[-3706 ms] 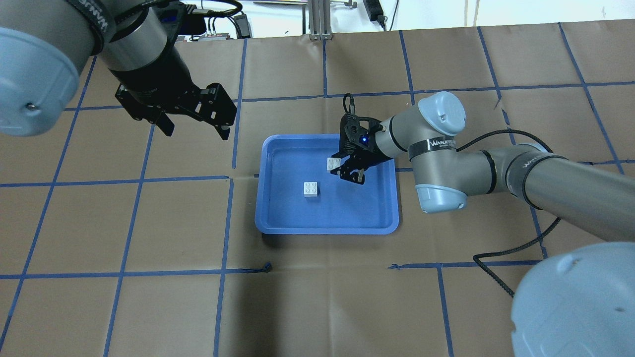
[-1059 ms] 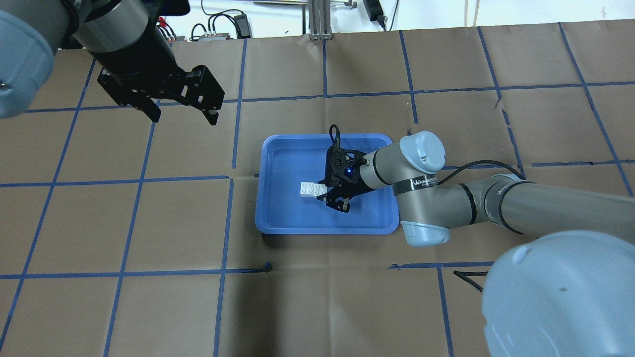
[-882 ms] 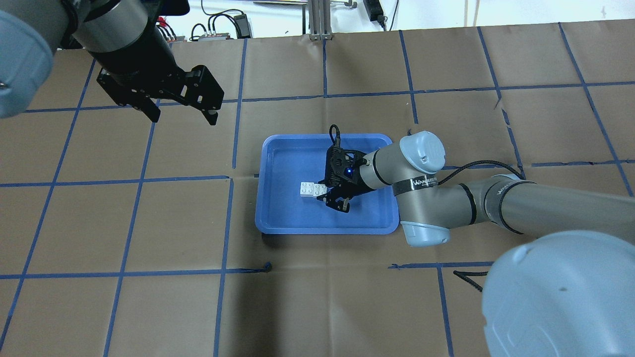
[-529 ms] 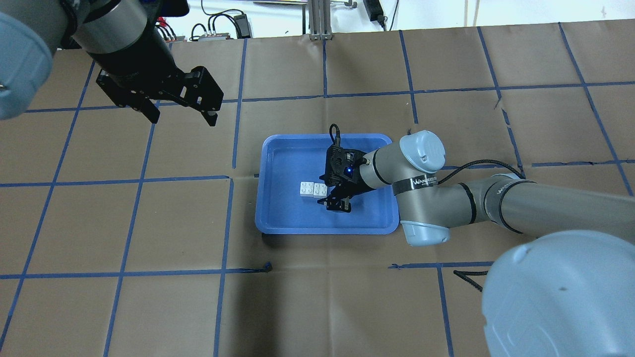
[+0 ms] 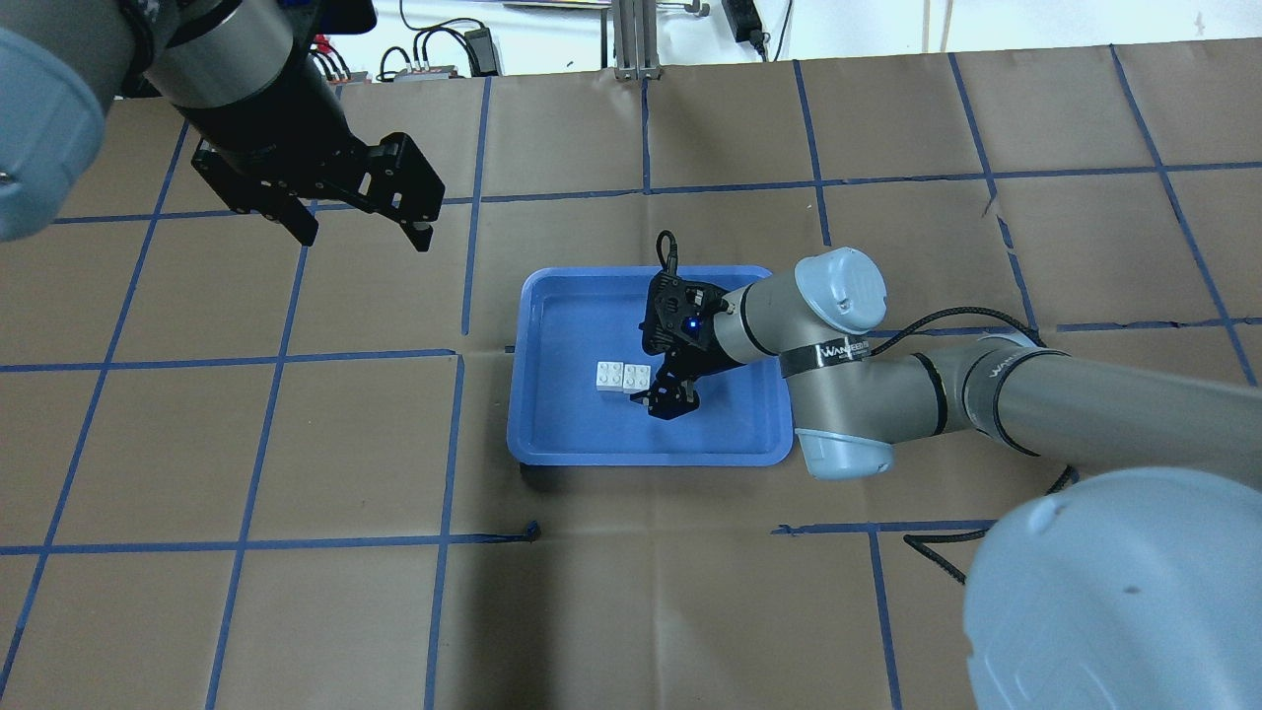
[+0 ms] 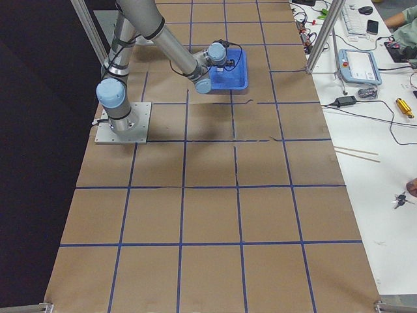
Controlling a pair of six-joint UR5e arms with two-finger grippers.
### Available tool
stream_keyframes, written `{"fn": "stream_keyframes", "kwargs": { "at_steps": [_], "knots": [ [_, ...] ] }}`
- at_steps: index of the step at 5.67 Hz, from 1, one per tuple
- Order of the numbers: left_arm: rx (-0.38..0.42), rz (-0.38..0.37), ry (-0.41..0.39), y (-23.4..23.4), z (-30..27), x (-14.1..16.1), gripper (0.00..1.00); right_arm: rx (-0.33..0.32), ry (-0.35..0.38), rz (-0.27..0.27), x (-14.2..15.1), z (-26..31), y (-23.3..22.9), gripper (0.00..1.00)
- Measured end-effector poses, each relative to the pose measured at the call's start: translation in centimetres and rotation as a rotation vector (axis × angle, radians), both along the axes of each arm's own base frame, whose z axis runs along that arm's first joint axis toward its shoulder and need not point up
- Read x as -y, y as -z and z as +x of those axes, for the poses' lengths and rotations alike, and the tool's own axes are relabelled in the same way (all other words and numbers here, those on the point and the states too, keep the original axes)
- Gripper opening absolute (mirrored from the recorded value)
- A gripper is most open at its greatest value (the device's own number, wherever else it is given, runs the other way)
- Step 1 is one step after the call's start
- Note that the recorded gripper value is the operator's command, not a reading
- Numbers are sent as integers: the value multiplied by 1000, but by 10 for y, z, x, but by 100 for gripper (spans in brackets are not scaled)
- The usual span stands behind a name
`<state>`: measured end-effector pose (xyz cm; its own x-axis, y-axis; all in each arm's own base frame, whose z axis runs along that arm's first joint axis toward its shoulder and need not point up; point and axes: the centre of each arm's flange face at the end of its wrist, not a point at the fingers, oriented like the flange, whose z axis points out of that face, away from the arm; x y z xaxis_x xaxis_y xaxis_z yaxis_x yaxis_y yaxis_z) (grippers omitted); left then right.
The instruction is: Assemble white blocks and place on blue tray
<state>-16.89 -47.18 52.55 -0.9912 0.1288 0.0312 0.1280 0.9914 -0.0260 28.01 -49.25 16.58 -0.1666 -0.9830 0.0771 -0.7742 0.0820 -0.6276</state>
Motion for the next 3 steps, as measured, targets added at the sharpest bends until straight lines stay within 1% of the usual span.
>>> {"fn": "stream_keyframes", "kwargs": {
  "at_steps": [1, 2, 3],
  "knots": [
    [-2, -1, 0, -1, 0, 0, 100, 3, 33, -1, 11, 1, -9, 100],
    [-2, -2, 0, -1, 0, 0, 100, -9, 54, -9, 17, -1, -15, 100],
    [-2, -2, 0, -1, 0, 0, 100, -36, 75, -12, 22, -4, -22, 100]
  ]
}}
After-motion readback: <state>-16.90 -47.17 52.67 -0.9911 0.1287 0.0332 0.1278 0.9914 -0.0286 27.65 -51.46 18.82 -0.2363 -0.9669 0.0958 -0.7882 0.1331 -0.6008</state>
